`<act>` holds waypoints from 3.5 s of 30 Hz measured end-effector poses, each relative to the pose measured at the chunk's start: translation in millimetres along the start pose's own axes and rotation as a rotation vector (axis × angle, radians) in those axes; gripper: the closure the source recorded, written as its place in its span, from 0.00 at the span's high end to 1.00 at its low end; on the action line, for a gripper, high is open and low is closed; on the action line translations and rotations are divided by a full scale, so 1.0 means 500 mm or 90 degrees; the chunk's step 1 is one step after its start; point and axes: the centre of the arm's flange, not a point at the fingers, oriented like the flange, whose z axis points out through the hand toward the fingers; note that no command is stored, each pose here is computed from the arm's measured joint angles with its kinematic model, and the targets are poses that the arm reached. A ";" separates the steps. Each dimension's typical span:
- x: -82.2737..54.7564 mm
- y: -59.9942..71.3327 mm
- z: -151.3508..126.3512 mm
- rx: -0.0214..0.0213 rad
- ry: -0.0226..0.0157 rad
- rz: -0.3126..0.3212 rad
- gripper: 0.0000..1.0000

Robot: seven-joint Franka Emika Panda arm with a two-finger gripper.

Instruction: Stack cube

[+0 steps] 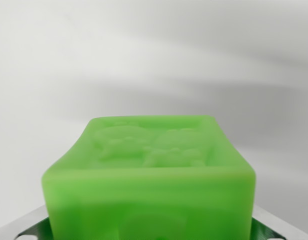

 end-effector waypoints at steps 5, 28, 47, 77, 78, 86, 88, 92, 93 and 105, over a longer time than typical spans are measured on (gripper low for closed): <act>0.015 0.013 -0.005 0.0003 0.0001 0.011 0.00; 0.079 0.072 -0.029 -0.0009 -0.0005 0.057 0.00; 0.136 0.122 -0.051 -0.0012 -0.0002 0.097 0.00; 0.223 0.198 -0.083 -0.0010 0.0001 0.158 0.00; 0.226 0.200 -0.085 -0.0009 0.0003 0.160 0.00; 0.248 0.221 -0.095 -0.0010 0.0005 0.176 0.00; 0.254 0.226 -0.097 -0.0011 0.0005 0.180 0.00; 0.265 0.236 -0.102 -0.0012 0.0005 0.188 0.00; 0.268 0.239 -0.103 -0.0012 0.0005 0.190 0.00; 0.301 0.267 -0.116 -0.0009 0.0010 0.213 0.00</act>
